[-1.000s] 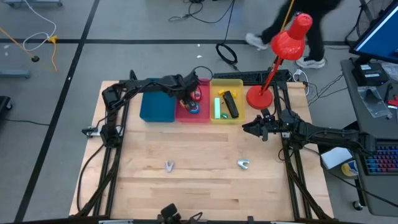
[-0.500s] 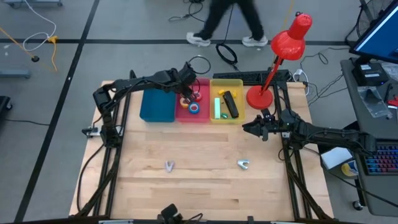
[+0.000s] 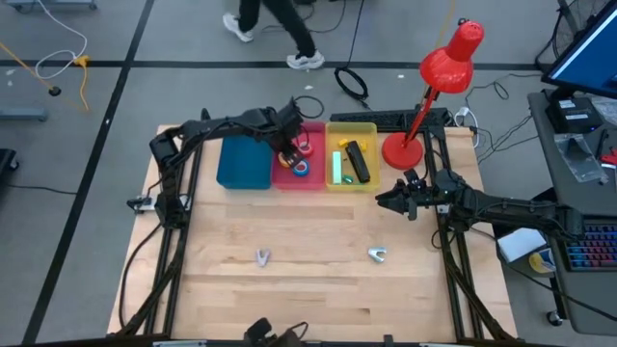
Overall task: Pick and place Stapler, Stapler remover, tape
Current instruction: Put the purple staple remover into the blue bin
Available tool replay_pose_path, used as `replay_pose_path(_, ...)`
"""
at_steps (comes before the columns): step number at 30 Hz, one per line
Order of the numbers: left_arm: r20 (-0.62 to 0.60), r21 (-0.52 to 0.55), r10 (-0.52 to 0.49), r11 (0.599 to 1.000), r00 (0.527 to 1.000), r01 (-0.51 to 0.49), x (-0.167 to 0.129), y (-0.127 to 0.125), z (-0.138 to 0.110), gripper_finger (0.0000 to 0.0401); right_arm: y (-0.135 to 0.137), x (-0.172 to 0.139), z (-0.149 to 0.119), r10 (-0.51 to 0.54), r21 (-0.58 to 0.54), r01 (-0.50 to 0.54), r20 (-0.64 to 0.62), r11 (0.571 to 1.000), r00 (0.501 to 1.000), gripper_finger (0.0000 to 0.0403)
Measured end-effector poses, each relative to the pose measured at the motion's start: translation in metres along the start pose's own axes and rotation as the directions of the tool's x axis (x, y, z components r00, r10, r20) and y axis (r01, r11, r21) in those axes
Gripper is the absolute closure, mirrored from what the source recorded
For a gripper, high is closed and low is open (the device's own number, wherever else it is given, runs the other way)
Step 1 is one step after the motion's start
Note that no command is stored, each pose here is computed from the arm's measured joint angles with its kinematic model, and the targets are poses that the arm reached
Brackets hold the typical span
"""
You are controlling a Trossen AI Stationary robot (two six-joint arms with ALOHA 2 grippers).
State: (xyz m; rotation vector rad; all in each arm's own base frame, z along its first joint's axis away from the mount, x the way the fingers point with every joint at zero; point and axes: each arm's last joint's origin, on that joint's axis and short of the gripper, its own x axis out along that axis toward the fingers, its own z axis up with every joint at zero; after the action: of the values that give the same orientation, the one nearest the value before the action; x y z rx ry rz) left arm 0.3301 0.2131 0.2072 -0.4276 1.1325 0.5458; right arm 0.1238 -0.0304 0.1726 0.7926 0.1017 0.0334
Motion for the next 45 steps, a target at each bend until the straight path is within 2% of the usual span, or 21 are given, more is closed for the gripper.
replay_pose_path(3,-0.010,-0.002,-0.014,1.000,1.000,0.014,0.006,0.002,0.000,0.0258,0.000,0.000,0.000,0.000,0.000,0.000,0.000,1.000,1.000,0.0248)
replay_pose_path(11,-0.019,0.007,0.092,0.996,0.996,-0.092,0.019,0.007,0.000,0.0258,0.000,0.000,0.000,-0.001,0.009,0.001,0.000,1.000,1.000,0.0248)
replay_pose_path(20,0.004,-0.016,0.179,0.984,0.984,-0.179,0.028,0.032,0.005,0.0258,0.000,0.000,0.000,-0.001,0.016,0.001,0.000,1.000,1.000,0.0248)
replay_pose_path(26,0.096,-0.050,0.190,0.981,0.977,-0.186,0.028,0.044,0.014,0.0258,0.000,0.000,0.000,-0.001,0.022,0.001,0.001,1.000,1.000,0.0248)
replay_pose_path(30,0.111,-0.063,0.165,0.985,0.980,-0.159,0.027,0.044,0.015,0.0258,0.000,0.000,0.000,-0.003,0.037,0.002,0.002,0.999,1.000,0.0248)
replay_pose_path(33,0.077,-0.087,0.116,0.990,0.990,-0.109,0.015,0.035,0.011,0.0258,0.000,0.000,0.000,-0.004,0.037,0.004,0.003,0.999,1.000,0.0248)
replay_pose_path(37,-0.010,-0.124,0.026,0.992,1.000,-0.027,-0.023,0.007,-0.004,0.0258,0.000,0.000,0.000,-0.004,0.041,0.004,0.004,0.999,1.000,0.0248)
replay_pose_path(45,-0.172,0.003,-0.025,1.000,0.985,0.026,-0.106,-0.079,-0.062,0.0258,0.000,0.000,0.000,-0.005,0.038,0.005,0.005,0.999,1.000,0.0248)
